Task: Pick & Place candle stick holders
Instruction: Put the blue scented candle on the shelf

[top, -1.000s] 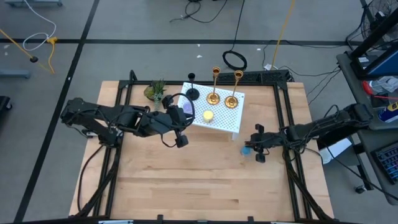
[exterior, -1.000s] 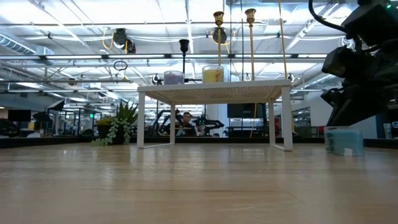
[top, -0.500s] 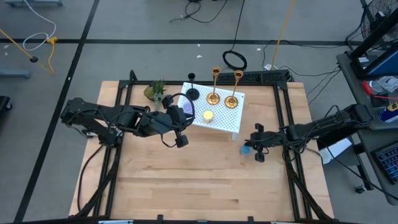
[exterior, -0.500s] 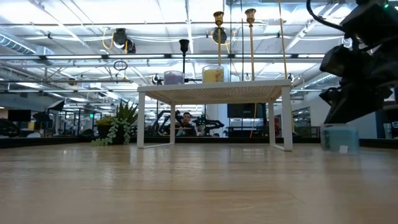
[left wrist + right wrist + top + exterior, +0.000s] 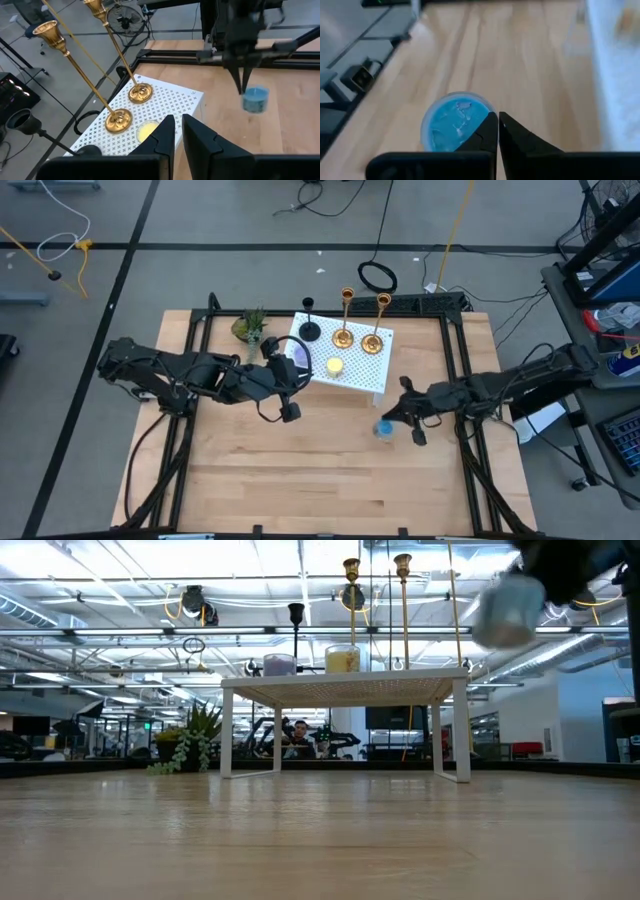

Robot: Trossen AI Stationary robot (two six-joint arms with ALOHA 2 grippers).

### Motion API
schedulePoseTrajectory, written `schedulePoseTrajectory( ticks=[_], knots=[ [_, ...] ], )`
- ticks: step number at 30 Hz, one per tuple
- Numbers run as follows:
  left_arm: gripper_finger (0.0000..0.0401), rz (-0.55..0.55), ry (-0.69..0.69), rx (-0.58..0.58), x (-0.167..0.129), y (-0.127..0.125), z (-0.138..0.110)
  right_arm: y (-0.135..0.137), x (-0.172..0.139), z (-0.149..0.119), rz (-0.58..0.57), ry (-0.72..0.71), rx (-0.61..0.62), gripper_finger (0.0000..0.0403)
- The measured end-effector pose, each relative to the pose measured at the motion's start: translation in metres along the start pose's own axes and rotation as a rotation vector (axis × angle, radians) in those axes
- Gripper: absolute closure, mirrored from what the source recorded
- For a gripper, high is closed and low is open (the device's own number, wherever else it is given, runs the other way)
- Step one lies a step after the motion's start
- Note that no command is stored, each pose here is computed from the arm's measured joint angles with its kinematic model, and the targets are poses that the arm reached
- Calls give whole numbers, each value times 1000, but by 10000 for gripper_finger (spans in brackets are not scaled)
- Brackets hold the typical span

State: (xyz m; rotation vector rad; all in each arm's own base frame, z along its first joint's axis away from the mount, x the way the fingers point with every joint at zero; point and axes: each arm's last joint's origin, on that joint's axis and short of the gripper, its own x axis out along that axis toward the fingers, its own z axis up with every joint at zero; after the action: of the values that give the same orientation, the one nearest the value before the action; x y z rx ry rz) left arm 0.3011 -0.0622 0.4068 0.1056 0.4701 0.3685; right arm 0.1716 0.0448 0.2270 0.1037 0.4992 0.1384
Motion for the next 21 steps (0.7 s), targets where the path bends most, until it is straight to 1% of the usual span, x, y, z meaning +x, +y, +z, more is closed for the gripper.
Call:
schedulePoseTrajectory(
  ticks=[3, 6, 8, 13, 16, 21],
  knots=[
    [359, 0, 0, 13, 0, 0, 0, 1, -6, 31, -22, -30, -133, 402],
    [359, 0, 0, 15, 0, 0, 0, -5, -6, 58, -117, -16, -257, 402],
    [359, 0, -1, 15, 0, 0, 0, -15, -2, 71, -169, 29, -303, 402],
    [359, 0, -1, 14, 0, 0, 0, -53, 15, 87, -301, 154, -299, 403],
    [359, 0, 0, 14, 0, 0, 0, -75, 20, 87, -363, 206, -246, 403],
    [359, 1, 9, 21, 0, 0, -1, -97, 19, 86, -391, 216, -165, 400]
  ],
)
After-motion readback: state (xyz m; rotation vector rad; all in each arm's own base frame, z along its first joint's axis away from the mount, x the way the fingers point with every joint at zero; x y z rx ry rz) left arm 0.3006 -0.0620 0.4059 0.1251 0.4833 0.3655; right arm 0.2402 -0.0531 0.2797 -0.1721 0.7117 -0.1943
